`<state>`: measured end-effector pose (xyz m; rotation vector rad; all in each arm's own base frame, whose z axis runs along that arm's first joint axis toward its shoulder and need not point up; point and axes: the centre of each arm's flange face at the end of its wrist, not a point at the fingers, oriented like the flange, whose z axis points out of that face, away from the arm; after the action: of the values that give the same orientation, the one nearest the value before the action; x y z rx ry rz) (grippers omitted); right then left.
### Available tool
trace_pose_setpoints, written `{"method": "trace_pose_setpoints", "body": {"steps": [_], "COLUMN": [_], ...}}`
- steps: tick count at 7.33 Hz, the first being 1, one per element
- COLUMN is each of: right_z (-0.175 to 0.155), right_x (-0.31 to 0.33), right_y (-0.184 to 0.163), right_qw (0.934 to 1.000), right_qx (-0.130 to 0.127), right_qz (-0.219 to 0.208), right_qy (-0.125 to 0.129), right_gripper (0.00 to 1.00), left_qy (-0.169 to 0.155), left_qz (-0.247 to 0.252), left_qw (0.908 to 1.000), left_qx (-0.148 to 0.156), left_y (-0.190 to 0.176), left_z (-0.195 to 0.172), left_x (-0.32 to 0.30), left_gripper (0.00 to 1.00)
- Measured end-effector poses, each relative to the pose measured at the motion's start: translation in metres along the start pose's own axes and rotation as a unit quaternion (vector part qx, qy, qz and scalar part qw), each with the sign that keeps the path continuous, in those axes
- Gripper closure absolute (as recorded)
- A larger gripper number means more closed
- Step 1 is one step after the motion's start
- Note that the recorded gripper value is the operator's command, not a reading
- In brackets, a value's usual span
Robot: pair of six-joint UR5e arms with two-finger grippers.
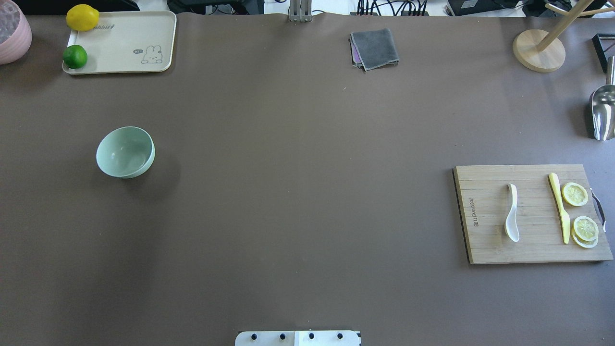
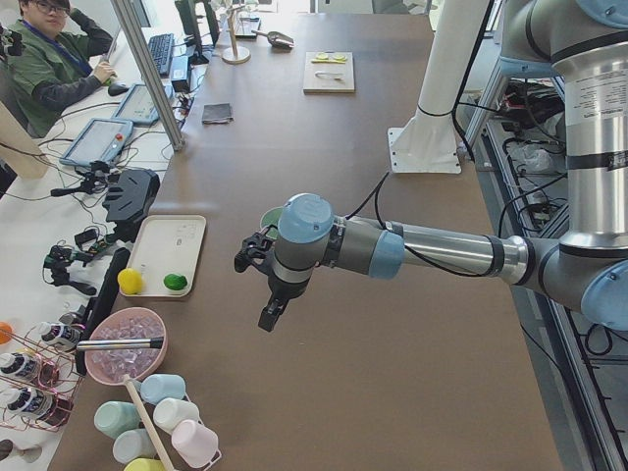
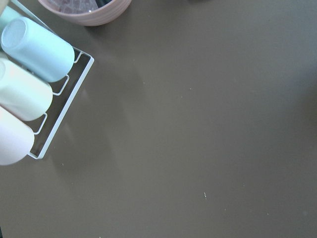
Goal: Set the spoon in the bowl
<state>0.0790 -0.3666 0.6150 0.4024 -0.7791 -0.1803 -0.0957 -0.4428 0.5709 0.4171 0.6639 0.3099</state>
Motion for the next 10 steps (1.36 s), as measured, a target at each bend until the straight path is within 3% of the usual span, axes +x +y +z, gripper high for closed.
{"method": "trace_pose_setpoints", "body": {"steps": [1,4,6,8,10], "right_z": [-0.002,0.008,0.040,0.077,0.105], "right_x": [-0.002,-0.029,-0.071,-0.119,-0.158], "right_y": [-0.005,-0.042,-0.071,-0.081,-0.086], "right_qw": [1.0000,0.9950,0.9905,0.9860,0.9825], "right_qx": [0.008,0.010,0.002,0.010,0.016], "right_qz": [0.006,0.097,0.137,0.166,0.185], "right_qy": [0.000,-0.019,-0.016,-0.007,0.001], "right_gripper": [0.00,0.00,0.00,0.00,0.00], "left_qy": [-0.001,0.059,0.102,0.136,0.136], "left_qz": [0.024,0.055,0.010,-0.055,-0.088], "left_qw": [0.9993,0.9947,0.9941,0.9891,0.9865], "left_qx": [0.028,0.063,0.034,0.016,0.024], "left_y": [-0.022,-0.047,-0.069,-0.086,-0.098], "left_z": [-0.002,0.007,0.051,0.102,0.159], "left_x": [-0.002,0.012,0.058,0.111,0.151], "left_gripper": [0.01,0.01,0.01,0.02,0.02]}}
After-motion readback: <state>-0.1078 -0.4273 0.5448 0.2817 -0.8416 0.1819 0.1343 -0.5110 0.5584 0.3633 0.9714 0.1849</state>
